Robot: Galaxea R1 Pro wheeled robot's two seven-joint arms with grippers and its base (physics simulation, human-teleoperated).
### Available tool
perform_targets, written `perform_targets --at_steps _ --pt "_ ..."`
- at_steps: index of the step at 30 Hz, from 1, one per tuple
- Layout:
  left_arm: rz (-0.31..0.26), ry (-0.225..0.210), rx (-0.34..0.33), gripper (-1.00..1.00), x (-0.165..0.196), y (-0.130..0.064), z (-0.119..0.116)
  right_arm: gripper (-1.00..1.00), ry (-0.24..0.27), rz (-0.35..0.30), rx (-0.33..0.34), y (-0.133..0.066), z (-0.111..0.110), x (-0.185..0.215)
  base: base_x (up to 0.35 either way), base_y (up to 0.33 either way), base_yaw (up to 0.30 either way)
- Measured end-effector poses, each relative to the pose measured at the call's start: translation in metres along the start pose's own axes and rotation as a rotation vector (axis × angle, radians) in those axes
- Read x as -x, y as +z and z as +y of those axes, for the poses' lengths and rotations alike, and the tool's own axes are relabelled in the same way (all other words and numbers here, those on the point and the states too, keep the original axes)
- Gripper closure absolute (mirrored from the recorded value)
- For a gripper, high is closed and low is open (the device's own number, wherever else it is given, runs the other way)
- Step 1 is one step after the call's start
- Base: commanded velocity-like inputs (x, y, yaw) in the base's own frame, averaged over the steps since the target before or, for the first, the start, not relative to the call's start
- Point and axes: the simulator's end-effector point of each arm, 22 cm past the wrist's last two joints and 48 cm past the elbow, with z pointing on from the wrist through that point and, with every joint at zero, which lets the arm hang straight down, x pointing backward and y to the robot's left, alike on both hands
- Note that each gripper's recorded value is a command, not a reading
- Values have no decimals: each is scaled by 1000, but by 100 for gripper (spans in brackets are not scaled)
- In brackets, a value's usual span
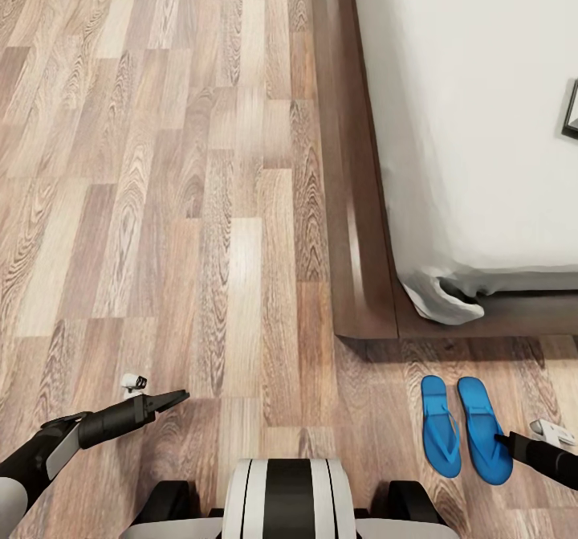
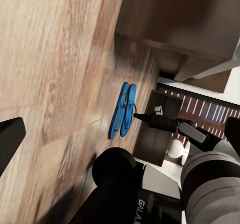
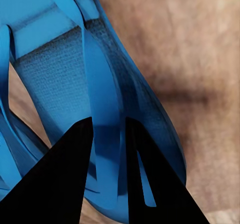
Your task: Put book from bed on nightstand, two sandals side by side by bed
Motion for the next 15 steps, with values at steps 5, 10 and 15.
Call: perform_targets --at_steps 5,10,15 --pt "3 -11 4 -100 -3 0 5 100 0 12 -4 3 -2 -5 0 0 0" --pt "3 -11 5 -100 -3 0 6 100 1 11 -4 3 -2 -4 0 0 0" --pt "3 -11 6 -100 -3 0 6 100 1 11 -4 3 -2 -4 0 0 0"
